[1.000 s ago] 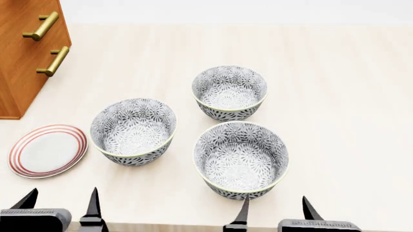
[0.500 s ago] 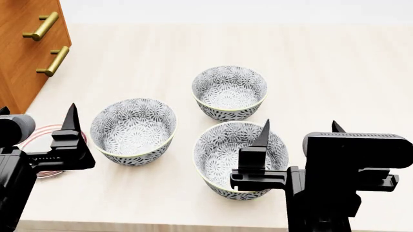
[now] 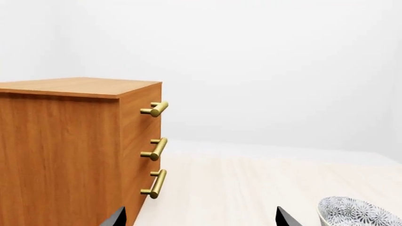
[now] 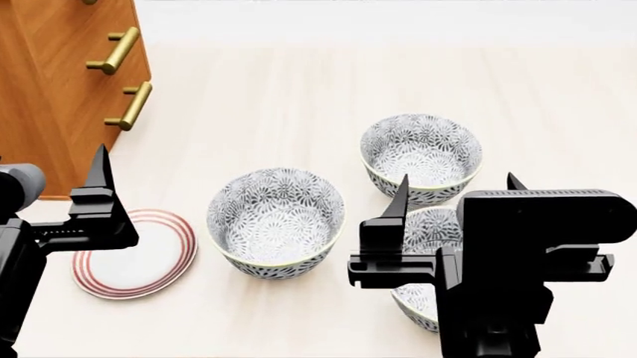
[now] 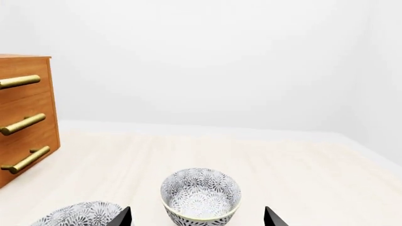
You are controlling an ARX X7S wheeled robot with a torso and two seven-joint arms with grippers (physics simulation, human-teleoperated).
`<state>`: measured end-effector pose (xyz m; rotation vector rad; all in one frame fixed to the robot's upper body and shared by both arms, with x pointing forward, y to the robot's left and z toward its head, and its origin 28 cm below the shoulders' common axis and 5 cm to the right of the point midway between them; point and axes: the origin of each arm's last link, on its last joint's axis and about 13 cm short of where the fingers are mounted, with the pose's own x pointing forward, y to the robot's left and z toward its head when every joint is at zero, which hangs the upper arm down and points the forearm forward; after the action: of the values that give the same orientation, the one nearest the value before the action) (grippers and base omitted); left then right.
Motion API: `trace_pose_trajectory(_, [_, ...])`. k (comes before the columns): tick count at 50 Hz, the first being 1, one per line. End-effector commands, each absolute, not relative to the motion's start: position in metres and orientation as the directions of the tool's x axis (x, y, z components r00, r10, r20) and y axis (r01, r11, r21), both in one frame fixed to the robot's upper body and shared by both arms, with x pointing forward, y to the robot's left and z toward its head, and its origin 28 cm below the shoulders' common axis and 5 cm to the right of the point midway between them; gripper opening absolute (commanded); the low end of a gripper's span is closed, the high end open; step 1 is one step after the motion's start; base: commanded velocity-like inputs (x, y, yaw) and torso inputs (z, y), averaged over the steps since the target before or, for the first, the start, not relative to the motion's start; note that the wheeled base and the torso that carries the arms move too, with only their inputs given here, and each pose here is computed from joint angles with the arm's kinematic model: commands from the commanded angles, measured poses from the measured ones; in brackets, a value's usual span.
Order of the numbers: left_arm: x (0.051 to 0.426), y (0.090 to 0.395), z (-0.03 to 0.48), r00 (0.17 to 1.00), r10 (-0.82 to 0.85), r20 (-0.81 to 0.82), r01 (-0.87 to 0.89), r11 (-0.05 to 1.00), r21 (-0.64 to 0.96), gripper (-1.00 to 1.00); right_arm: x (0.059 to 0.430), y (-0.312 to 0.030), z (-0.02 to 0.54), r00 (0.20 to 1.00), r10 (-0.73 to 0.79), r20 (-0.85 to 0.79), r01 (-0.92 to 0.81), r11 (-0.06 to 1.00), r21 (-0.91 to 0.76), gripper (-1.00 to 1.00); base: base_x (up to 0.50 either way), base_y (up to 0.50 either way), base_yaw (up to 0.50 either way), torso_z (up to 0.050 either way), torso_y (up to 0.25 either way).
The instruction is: Stack the bowl at the front on the bowl in the middle.
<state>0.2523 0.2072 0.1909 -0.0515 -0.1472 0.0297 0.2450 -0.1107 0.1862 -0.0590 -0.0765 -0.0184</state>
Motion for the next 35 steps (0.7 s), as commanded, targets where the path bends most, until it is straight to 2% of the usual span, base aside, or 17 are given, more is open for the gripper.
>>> trace_pose_trajectory(1, [0.2522, 0.2068, 0.1915, 0.988, 0.03, 0.153, -0.023, 0.999, -0.047, 1.0, 0.2457, -0.1101, 0.1892, 0.997, -0.001, 0.073, 0.007, 0.997, -0.075, 1.0, 0.5, 0.0, 0.0, 0.0, 0.0])
trace_pose_trajectory(29, [0.2517, 0.2063, 0.1889, 0.987, 0.032, 0.156, -0.027, 0.999, -0.039, 1.0, 0.248, -0.109, 0.1871, 0.999, 0.0, 0.053, 0.004, 0.996, -0.089, 1.0, 0.5, 0.0, 0.0, 0.0, 0.001])
trace_pose_trajectory(32, [0.2523, 0.2061, 0.1884, 0.988, 0.031, 0.153, -0.026, 0.999, -0.039, 1.0, 0.2506, -0.1098, 0.1875, 0.998, -0.044, 0.043, 0.046, 0.998, -0.048, 1.0, 0.5, 0.0, 0.0, 0.0, 0.0])
trace_pose_trajectory(35, [0.2527, 0.2062, 0.188, 0.988, 0.032, 0.151, -0.026, 0.999, -0.039, 1.0, 0.2531, -0.1116, 0.1873, 0.999, -0.049, 0.014, 0.049, 0.998, -0.037, 1.0, 0.0, 0.0, 0.0, 0.0, 0.0])
